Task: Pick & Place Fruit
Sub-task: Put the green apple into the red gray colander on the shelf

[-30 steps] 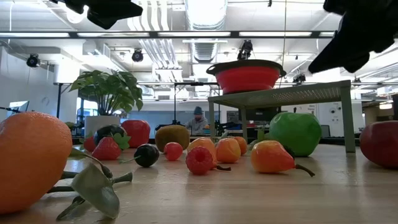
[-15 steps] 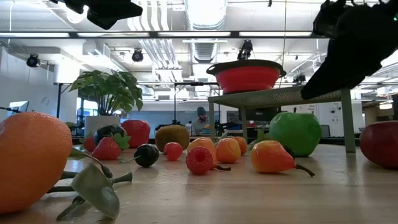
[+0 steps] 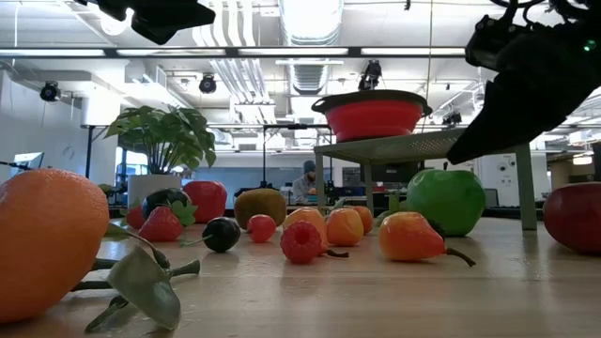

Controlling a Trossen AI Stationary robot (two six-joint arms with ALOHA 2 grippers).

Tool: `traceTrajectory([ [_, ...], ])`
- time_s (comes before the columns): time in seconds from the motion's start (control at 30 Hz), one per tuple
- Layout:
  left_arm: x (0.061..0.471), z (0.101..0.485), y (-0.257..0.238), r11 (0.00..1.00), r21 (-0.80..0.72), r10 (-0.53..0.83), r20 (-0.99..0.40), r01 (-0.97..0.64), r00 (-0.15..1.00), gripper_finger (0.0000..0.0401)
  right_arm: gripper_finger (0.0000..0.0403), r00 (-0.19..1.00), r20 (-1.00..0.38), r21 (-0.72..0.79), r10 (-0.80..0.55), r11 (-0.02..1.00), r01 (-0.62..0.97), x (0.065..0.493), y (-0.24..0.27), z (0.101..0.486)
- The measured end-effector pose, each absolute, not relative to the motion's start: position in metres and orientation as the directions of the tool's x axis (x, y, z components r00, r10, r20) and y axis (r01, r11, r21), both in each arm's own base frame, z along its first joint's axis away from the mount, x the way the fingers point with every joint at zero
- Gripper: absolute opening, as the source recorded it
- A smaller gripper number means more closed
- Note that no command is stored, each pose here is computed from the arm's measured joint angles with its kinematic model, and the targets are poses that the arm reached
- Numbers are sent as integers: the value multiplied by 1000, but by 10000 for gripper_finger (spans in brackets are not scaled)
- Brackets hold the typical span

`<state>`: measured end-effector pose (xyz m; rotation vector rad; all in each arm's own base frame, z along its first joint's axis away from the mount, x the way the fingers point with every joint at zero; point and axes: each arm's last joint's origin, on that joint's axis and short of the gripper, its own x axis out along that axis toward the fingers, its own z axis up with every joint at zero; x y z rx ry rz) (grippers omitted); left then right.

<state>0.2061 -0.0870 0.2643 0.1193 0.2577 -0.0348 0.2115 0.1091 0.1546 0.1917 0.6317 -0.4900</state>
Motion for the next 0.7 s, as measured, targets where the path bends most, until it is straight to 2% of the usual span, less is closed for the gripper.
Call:
traceTrajectory([
  [0.3, 206, 264, -87, 993, 111, -21, -257, 51, 966, 197, 107, 686, -596, 8, -417, 851, 525, 214, 104, 152],
  [0.7, 206, 264, -87, 993, 109, -21, -257, 50, 966, 197, 146, 680, -596, 11, -427, 842, 539, 216, 101, 154],
])
